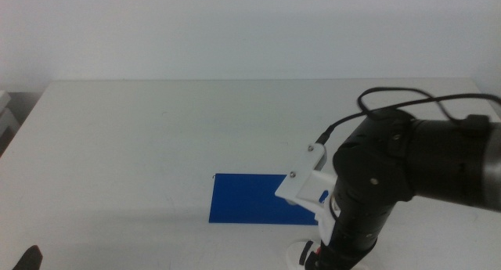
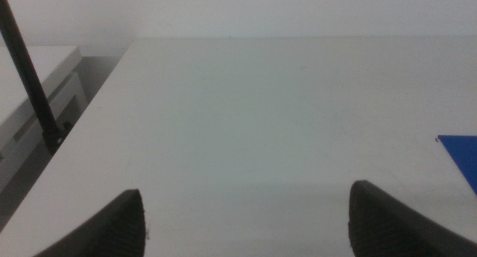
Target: Use one arm to grab the shoe from the table and place it on the mat.
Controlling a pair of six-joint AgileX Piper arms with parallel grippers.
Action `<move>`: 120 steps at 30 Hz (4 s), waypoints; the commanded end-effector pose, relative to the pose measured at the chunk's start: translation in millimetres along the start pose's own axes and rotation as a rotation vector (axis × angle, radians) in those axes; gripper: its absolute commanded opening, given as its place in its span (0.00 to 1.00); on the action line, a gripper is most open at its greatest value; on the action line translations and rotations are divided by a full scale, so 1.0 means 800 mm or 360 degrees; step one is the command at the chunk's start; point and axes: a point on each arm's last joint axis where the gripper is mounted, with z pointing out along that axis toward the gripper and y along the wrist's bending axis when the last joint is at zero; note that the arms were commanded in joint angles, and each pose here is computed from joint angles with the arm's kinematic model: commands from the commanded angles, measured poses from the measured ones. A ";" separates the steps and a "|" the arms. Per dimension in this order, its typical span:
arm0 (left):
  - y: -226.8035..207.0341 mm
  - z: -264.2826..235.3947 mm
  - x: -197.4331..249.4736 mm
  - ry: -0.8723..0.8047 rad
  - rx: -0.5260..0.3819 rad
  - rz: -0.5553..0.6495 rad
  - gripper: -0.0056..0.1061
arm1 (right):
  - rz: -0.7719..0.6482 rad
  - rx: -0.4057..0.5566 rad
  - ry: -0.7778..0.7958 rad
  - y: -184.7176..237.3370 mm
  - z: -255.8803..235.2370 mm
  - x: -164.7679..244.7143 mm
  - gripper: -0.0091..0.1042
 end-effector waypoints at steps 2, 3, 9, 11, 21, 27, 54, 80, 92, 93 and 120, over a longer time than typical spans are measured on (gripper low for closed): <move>0.000 -0.001 -0.007 -0.0138 0.0000 -0.0018 0.89 | -0.0043 0.0016 -0.0074 -0.002 -0.010 -0.006 0.89; 0.000 -0.001 -0.007 -0.0138 0.0000 -0.0018 0.89 | -0.0054 0.0014 -0.0064 -0.002 -0.007 -0.007 0.89; 0.000 -0.001 -0.007 -0.0138 0.0000 -0.0018 0.89 | -0.0072 0.0004 0.0000 -0.005 0.013 -0.010 0.88; 0.000 -0.001 -0.007 -0.0138 0.0000 -0.0018 0.89 | -0.0079 0.0013 0.0018 -0.007 0.017 -0.011 0.86; 0.000 -0.001 -0.007 -0.0138 0.0000 -0.0018 0.89 | -0.0079 0.0008 0.0066 -0.007 0.018 -0.008 0.36; 0.000 -0.001 -0.007 -0.0138 0.0000 -0.0018 0.89 | -0.0074 0.0016 0.0116 -0.009 -0.002 -0.010 0.05; 0.000 -0.001 -0.007 -0.0138 0.0000 -0.0018 0.89 | -0.0436 0.0135 -0.0240 -0.070 -0.114 -0.124 0.05; 0.000 -0.001 -0.007 -0.0138 0.0000 -0.0018 0.89 | -0.0785 0.0075 -0.0212 -0.080 -0.004 -0.173 0.05; 0.000 -0.001 -0.007 -0.0138 0.0000 -0.0018 0.89 | -0.0793 0.0061 -0.0178 -0.080 0.005 -0.173 0.55; 0.000 -0.001 -0.007 -0.0138 0.0000 -0.0018 0.89 | -0.0794 0.0066 -0.0186 -0.081 0.004 -0.173 0.61; 0.000 -0.001 -0.007 -0.0138 0.0000 -0.0018 0.89 | 0.0958 0.0456 -0.1542 -0.096 -0.189 0.141 0.89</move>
